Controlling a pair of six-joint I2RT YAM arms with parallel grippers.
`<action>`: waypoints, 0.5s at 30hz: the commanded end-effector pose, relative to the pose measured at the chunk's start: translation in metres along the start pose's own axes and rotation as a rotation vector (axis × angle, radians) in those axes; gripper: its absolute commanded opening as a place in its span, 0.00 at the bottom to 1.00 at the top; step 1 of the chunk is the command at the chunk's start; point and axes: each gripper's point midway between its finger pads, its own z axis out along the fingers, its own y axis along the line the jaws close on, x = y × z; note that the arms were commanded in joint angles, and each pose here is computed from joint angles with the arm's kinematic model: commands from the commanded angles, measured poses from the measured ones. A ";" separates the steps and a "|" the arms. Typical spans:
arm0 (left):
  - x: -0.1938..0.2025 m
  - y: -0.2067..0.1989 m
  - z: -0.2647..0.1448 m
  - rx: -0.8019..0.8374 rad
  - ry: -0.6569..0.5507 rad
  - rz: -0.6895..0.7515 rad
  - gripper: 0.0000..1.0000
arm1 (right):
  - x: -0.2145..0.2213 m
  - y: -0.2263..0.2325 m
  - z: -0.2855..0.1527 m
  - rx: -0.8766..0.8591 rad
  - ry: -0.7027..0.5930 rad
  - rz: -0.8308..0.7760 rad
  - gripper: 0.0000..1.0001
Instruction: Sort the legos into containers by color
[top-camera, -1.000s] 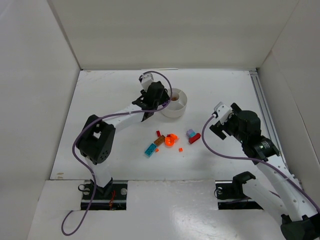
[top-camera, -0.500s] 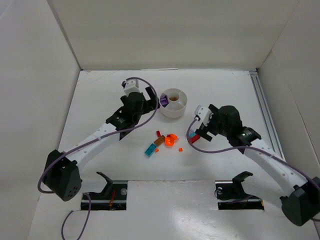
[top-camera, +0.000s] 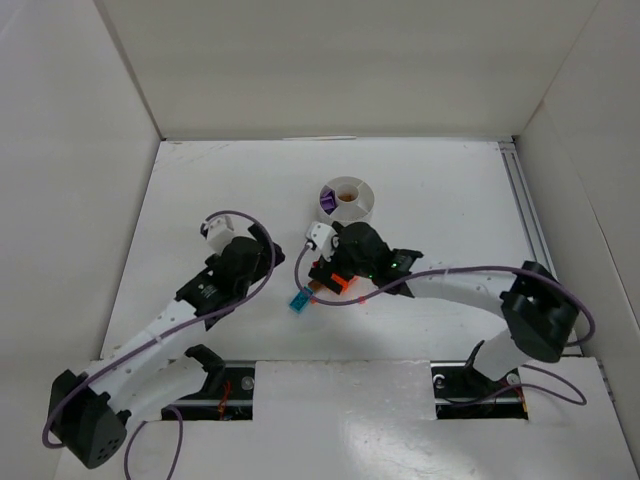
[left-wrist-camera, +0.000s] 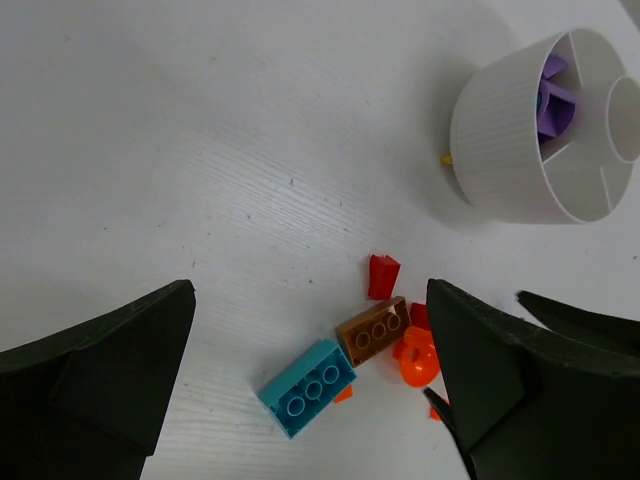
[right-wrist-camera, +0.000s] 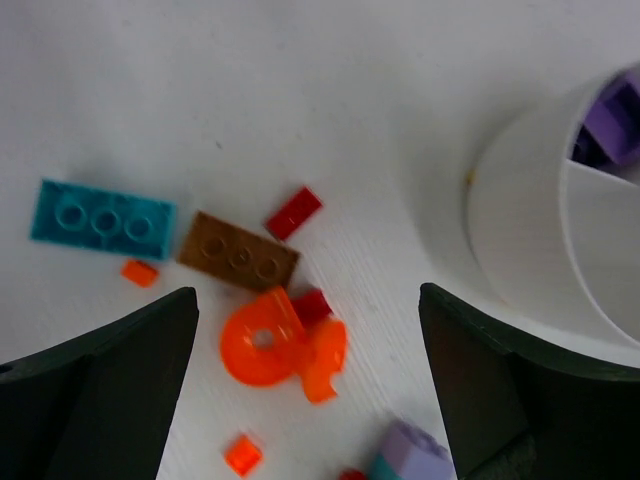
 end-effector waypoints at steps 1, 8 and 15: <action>-0.014 0.024 -0.017 -0.061 -0.079 -0.128 1.00 | -0.058 -0.005 0.028 0.065 -0.175 0.174 0.94; -0.023 0.033 -0.037 -0.018 -0.121 -0.183 1.00 | -0.043 0.003 0.072 0.123 -0.115 0.334 0.86; -0.017 0.042 -0.035 -0.044 -0.107 -0.147 1.00 | -0.025 0.005 0.089 0.153 -0.068 0.398 0.78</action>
